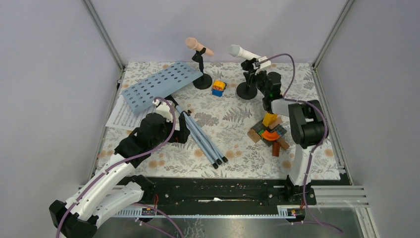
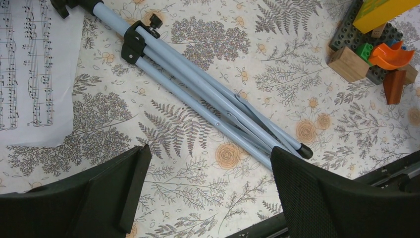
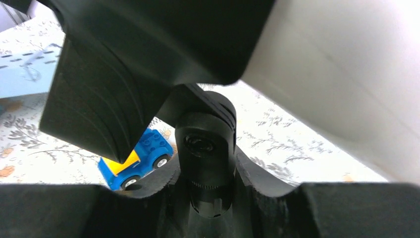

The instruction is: Pack up the instrument practice props

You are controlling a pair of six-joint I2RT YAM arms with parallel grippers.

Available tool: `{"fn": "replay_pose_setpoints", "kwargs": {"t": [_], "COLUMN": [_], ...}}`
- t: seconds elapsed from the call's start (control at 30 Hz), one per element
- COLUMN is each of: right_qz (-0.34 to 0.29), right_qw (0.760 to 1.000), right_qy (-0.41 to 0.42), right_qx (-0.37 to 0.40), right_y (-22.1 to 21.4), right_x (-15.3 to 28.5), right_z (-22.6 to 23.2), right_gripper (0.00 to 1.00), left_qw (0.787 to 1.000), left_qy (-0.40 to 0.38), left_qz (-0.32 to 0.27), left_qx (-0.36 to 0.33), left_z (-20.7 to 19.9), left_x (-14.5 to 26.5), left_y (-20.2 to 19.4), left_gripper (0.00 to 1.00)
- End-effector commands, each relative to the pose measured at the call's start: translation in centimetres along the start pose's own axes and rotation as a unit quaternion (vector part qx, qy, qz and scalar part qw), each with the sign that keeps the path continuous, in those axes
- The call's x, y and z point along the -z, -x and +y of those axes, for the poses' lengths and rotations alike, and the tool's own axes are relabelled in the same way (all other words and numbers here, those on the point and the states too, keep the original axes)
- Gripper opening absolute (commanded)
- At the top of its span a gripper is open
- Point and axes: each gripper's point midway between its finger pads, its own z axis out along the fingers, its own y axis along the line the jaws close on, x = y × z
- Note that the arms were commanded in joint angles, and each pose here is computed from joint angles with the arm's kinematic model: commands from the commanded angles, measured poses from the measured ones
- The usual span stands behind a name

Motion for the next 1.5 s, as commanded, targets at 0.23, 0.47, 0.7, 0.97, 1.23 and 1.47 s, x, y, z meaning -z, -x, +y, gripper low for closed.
{"fn": "replay_pose_setpoints", "kwargs": {"t": [0.23, 0.47, 0.7, 0.97, 1.23, 1.47], "right_qz": [-0.169, -0.154, -0.124, -0.098, -0.049, -0.005], "right_qw": [0.979, 0.979, 0.981, 0.984, 0.995, 0.997], "right_qy": [0.026, 0.094, 0.132, 0.150, 0.082, 0.082], "right_qx": [0.114, 0.095, 0.073, 0.004, -0.012, 0.001], "right_y": [16.4, 12.6, 8.9, 4.9, -0.1, -1.9], "right_x": [12.0, 18.3, 21.7, 22.8, 23.1, 24.5], "right_z": [11.1, 19.2, 21.5, 23.8, 21.5, 21.0], "right_gripper": [0.00, 0.00, 0.00, 0.00, 0.00, 0.02], "left_qw": [0.999, 0.998, 0.997, 0.997, 0.983, 0.957], "left_qy": [0.012, 0.027, 0.024, 0.034, 0.030, -0.019], "left_qz": [-0.042, -0.061, -0.067, -0.069, -0.097, -0.138], "left_qx": [0.003, 0.009, 0.012, 0.021, 0.154, 0.256], "left_z": [0.4, 1.0, 0.9, 1.1, -1.6, -5.1], "left_x": [0.7, 1.6, 1.9, 2.0, 5.5, 11.2], "left_y": [1.8, 2.4, 2.5, 2.9, 10.1, 18.2], "left_gripper": [0.99, 0.99, 0.99, 0.99, 0.99, 0.99]}}
